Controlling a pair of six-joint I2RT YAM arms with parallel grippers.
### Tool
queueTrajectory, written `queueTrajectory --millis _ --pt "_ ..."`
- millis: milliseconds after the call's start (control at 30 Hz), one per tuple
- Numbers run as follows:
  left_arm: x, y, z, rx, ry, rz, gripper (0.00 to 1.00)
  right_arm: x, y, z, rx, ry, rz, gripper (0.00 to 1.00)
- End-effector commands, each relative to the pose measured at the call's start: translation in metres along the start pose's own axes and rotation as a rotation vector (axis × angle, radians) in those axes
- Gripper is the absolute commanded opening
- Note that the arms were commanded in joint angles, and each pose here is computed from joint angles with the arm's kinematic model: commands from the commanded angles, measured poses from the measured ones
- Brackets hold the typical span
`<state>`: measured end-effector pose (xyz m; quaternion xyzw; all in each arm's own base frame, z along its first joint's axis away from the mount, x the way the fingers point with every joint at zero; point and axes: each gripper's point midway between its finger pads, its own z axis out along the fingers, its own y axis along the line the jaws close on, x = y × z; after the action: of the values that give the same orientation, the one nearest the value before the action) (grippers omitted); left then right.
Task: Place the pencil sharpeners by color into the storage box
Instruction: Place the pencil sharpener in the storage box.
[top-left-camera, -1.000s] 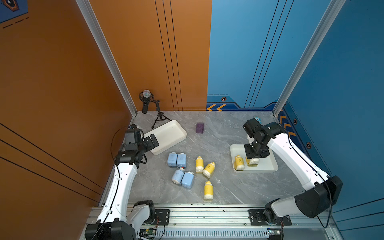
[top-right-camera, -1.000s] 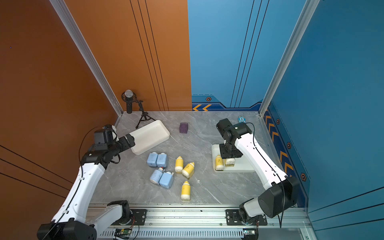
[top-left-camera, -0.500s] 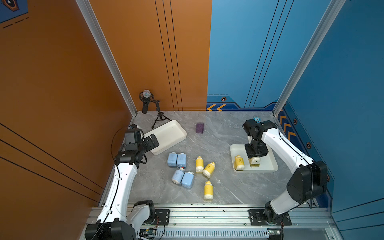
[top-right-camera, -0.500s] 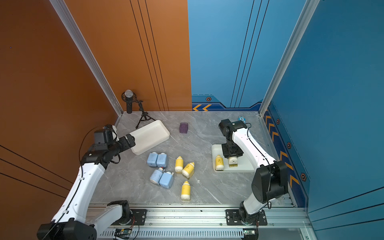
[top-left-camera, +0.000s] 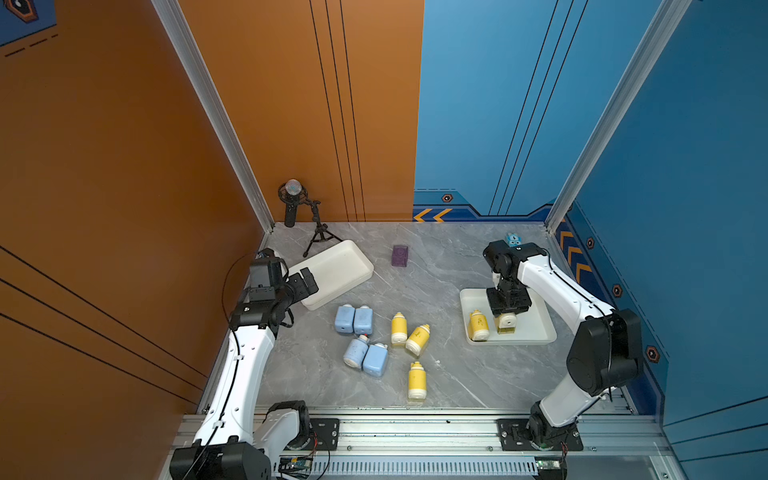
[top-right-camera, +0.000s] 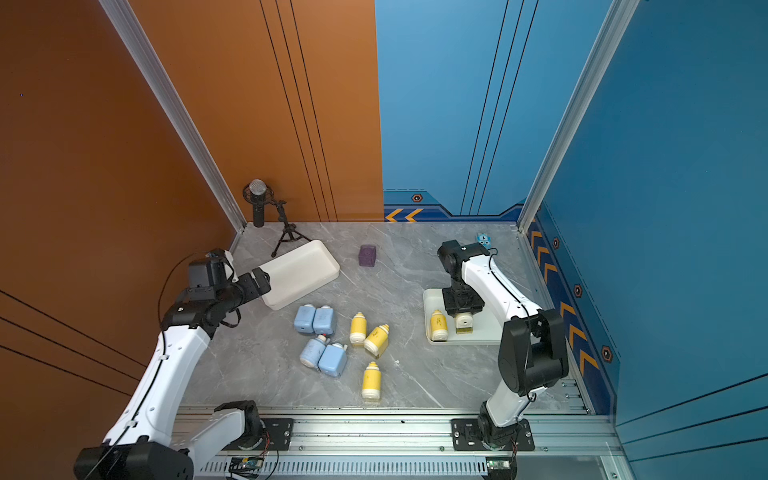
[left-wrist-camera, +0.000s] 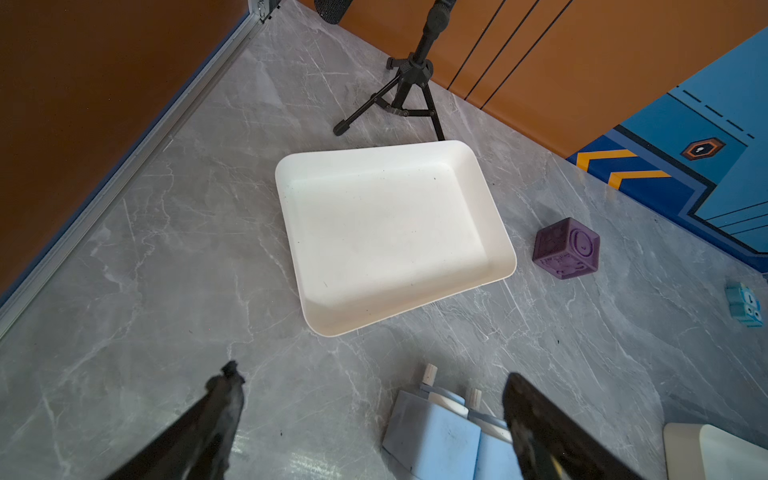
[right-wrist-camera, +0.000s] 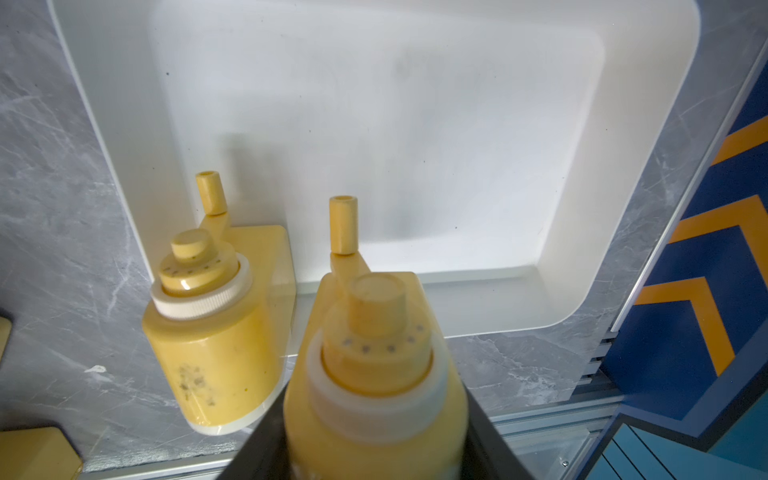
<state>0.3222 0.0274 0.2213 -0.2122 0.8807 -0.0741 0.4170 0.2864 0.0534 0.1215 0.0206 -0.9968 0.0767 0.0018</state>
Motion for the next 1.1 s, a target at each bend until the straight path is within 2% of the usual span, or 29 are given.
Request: queueTrajectory --millis 0,533,1067 --pt "0.007 -0.002 -0.001 0.008 0.017 0.014 0.98 -0.003 0.001 0.010 -0.006 0.017 0.020 0.32" --pt "0.005 -0.004 -0.004 0.013 0.004 0.022 0.98 -0.004 0.010 0.039 -0.040 0.050 0.061 0.33" --pt "0.005 -0.004 -0.004 0.009 0.001 0.024 0.98 0.000 0.017 0.054 -0.074 0.065 0.068 0.34"
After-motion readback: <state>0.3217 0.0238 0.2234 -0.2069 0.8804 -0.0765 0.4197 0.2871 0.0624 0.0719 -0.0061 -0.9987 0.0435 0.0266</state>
